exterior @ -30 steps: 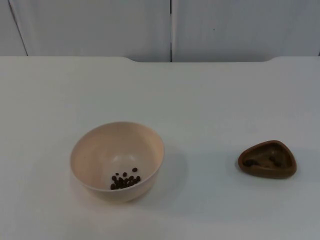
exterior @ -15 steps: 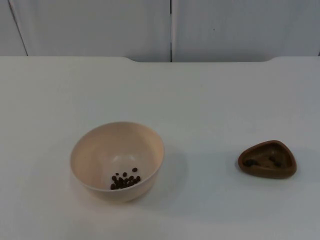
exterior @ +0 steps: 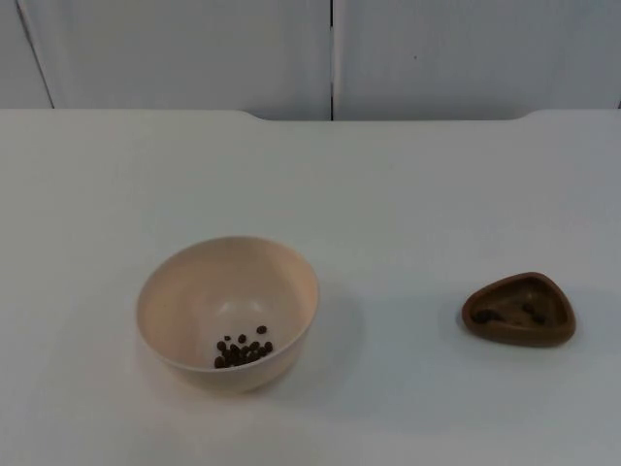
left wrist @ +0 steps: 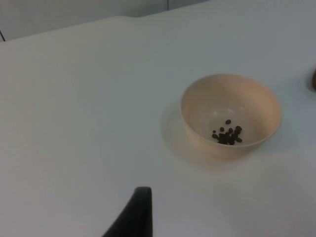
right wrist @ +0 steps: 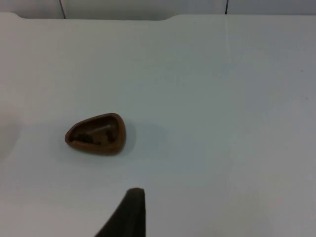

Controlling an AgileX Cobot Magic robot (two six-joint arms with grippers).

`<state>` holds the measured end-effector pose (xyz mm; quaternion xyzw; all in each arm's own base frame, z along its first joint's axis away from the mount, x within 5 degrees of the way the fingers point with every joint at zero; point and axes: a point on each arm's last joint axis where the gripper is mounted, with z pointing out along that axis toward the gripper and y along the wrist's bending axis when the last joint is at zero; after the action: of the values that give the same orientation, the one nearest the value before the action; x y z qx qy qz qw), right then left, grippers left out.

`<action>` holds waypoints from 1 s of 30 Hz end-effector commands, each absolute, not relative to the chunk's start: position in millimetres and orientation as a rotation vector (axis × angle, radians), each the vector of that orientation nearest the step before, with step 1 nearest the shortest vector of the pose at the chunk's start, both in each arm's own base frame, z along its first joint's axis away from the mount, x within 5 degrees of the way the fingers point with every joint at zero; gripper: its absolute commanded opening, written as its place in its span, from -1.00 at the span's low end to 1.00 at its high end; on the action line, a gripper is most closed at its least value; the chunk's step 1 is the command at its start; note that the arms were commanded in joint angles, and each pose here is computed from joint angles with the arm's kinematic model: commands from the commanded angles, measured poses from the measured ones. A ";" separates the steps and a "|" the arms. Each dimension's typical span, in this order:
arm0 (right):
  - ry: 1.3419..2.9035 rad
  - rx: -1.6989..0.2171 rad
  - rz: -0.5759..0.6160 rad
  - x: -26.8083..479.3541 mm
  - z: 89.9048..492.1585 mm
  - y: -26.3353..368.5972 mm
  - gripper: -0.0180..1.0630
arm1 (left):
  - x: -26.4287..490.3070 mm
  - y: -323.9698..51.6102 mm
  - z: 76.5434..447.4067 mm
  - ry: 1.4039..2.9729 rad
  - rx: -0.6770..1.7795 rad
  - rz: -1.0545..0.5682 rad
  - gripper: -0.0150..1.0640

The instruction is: Pick up the bowl with the left hand and pour the coffee beans from the cup into the bowl with the right hand.

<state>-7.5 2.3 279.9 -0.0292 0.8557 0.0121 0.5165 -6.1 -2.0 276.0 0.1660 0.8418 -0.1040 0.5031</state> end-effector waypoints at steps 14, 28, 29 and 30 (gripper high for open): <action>2.043 -0.060 0.028 -7.5 280.3 2.4 0.98 | -5.5 -2.1 274.6 2.052 0.254 -0.156 0.97; 2.043 -0.060 0.025 -7.5 280.3 2.3 0.99 | -5.1 -3.1 274.6 2.063 0.076 -0.050 0.97; 2.043 -0.060 0.025 -7.5 280.3 2.3 0.99 | -5.0 -3.1 274.6 2.063 0.065 -0.043 0.97; 2.043 -0.060 0.025 -7.5 280.3 2.3 0.99 | -5.0 -3.1 274.6 2.064 0.058 -0.039 0.97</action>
<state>-7.5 2.3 279.9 -0.0292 0.8557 0.0121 0.5165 -5.2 -3.6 275.9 0.0330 0.8578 -0.0234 0.5124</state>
